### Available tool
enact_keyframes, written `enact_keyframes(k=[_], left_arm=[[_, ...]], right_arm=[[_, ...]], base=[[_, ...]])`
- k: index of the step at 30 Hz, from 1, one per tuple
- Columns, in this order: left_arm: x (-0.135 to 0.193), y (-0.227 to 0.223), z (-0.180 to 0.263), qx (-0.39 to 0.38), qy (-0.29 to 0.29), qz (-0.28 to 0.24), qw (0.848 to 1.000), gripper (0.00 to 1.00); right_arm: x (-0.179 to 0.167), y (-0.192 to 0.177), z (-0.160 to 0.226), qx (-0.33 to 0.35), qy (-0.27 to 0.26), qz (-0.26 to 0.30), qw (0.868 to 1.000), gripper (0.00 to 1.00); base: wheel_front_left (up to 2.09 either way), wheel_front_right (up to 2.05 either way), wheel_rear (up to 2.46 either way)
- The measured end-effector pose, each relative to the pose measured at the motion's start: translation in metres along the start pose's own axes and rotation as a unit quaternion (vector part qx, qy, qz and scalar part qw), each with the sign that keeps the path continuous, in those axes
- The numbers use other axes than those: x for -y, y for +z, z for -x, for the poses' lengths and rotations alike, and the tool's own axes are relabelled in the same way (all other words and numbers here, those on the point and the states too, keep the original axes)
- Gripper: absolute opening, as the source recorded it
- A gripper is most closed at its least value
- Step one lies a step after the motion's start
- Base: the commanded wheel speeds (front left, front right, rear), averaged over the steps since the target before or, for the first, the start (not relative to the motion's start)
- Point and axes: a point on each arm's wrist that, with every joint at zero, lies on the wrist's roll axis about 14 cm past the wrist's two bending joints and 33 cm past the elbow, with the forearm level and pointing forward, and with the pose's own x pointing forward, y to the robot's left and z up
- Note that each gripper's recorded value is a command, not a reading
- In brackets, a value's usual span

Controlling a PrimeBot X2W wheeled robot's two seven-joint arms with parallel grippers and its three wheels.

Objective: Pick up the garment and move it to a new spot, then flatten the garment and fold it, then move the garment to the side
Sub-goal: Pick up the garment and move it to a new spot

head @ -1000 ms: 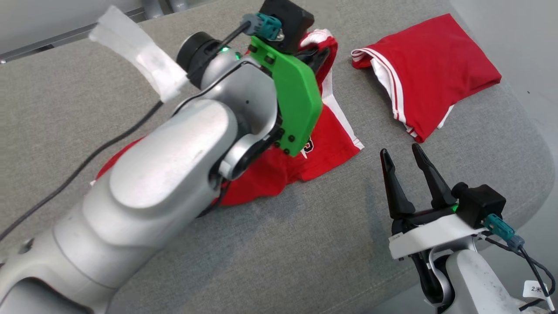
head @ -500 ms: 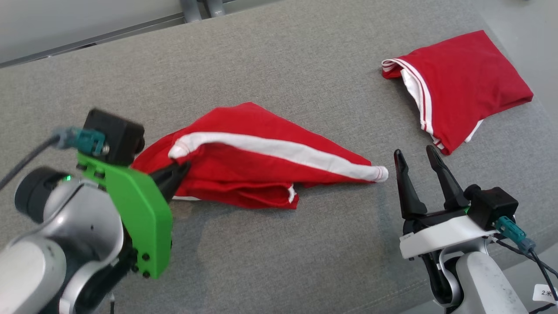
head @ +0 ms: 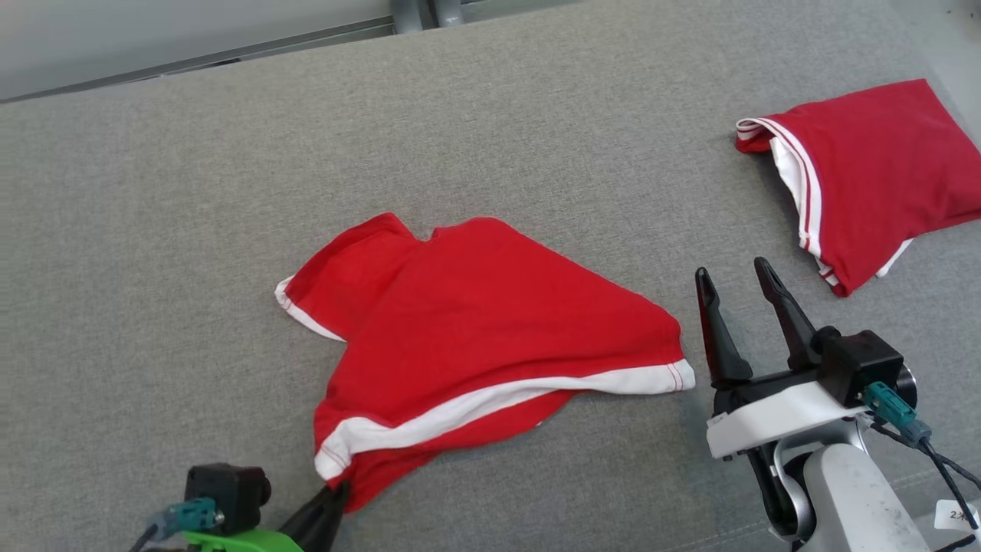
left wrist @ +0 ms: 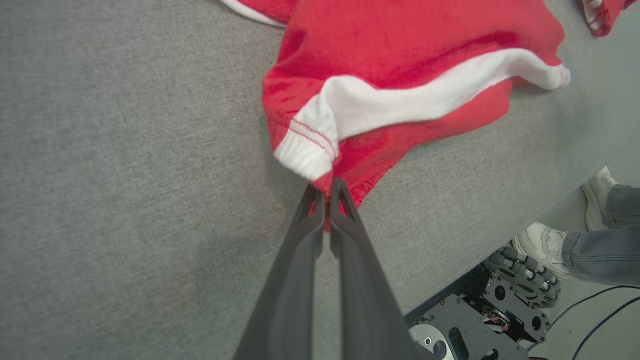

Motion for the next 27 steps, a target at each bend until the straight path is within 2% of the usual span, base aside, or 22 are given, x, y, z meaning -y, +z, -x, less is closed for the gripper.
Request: enact_keyframes(k=[1,3,4,5,6,13,17,22,27], left_arm=[[0.000,-0.005,-0.001,0.008,0.002,0.014,1.000,0.00],[0.006,-0.014,-0.001,0.016,-0.009,0.037,0.999,0.17],[0.004,-0.016,-0.002,0.024,-0.005,0.041,0.999,0.37],[0.001,-0.016,-0.002,0.036,0.000,0.045,0.998,0.73],[-0.002,-0.016,-0.002,0.046,0.003,0.048,0.998,1.00],[-0.009,-0.026,0.004,0.072,0.025,0.080,0.994,1.00],[-0.022,-0.026,0.013,0.102,0.056,0.085,0.990,1.00],[-0.056,0.003,0.035,0.213,0.137,0.082,0.964,1.00],[-0.077,0.026,0.060,0.288,0.188,0.063,0.937,1.00]], right_arm=[[-0.001,0.000,-0.001,0.000,0.003,0.003,1.000,1.00],[-0.005,-0.001,-0.003,-0.001,0.009,0.009,1.000,1.00],[-0.006,-0.001,-0.003,-0.001,0.011,0.011,1.000,1.00],[-0.008,-0.002,-0.003,-0.002,0.015,0.014,1.000,1.00],[-0.010,-0.003,-0.003,-0.004,0.019,0.017,1.000,1.00],[-0.013,0.002,0.000,0.000,0.036,0.037,0.999,1.00],[0.004,0.010,0.010,0.009,0.020,0.054,0.998,1.00],[0.025,0.019,0.026,0.015,-0.004,0.072,0.997,1.00],[0.030,0.018,0.042,0.011,-0.006,0.082,0.997,1.00]], base=[[0.00,0.00,0.00],[0.00,0.00,0.00],[0.00,0.00,0.00],[0.00,0.00,0.00],[0.00,0.00,0.00],[0.00,0.00,0.00],[0.00,0.00,0.00],[0.00,0.00,0.00],[0.00,0.00,0.00]])
